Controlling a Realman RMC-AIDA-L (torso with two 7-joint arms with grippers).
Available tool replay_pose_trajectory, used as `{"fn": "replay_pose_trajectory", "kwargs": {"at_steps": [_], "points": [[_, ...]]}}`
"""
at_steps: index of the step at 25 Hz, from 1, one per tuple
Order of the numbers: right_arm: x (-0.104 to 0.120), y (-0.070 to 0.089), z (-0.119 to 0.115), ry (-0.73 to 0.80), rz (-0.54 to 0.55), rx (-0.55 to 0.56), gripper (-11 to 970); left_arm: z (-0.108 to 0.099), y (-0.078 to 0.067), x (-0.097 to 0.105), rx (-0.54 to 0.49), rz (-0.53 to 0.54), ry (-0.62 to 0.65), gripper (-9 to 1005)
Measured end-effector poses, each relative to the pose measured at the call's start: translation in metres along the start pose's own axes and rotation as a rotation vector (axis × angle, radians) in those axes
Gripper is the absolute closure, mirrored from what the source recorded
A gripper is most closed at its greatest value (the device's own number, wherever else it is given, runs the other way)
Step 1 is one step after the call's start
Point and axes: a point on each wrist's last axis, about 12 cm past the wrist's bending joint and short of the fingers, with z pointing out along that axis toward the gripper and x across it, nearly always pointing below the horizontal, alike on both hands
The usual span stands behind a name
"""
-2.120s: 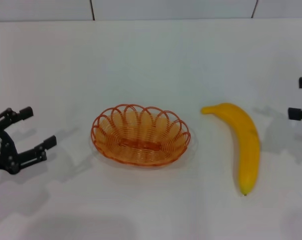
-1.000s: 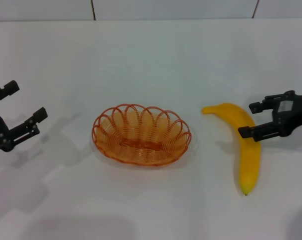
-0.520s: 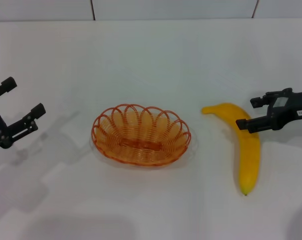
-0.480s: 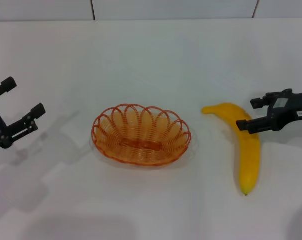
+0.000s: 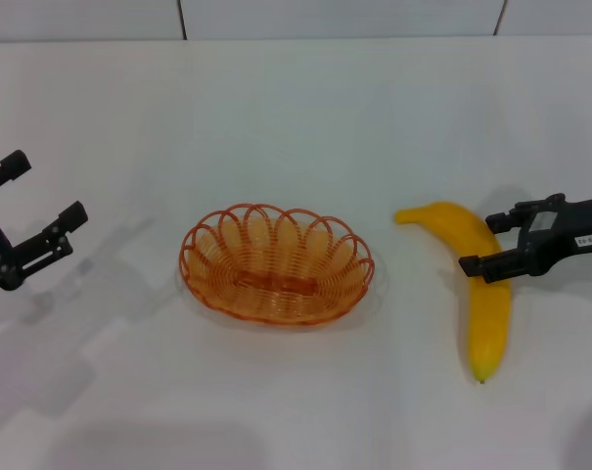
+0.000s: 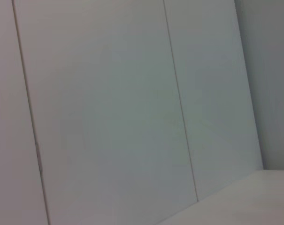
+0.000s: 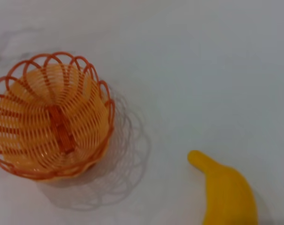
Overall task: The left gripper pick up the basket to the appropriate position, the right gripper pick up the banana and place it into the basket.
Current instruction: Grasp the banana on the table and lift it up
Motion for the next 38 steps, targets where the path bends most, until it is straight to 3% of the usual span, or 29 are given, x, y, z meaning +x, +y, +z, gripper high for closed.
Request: {"fn": "replay_pose_trajectory", "kwargs": {"at_steps": [20,38], "points": [[0.002,-0.018,-0.012,0.034,0.033,0.145,119,0.000,0.000,0.000,0.000,0.001,0.001,131],[0.003,-0.014,-0.007,0.055,0.009,0.119,143,-0.001,0.000,0.000,-0.018,-0.003,-0.015,131]]}}
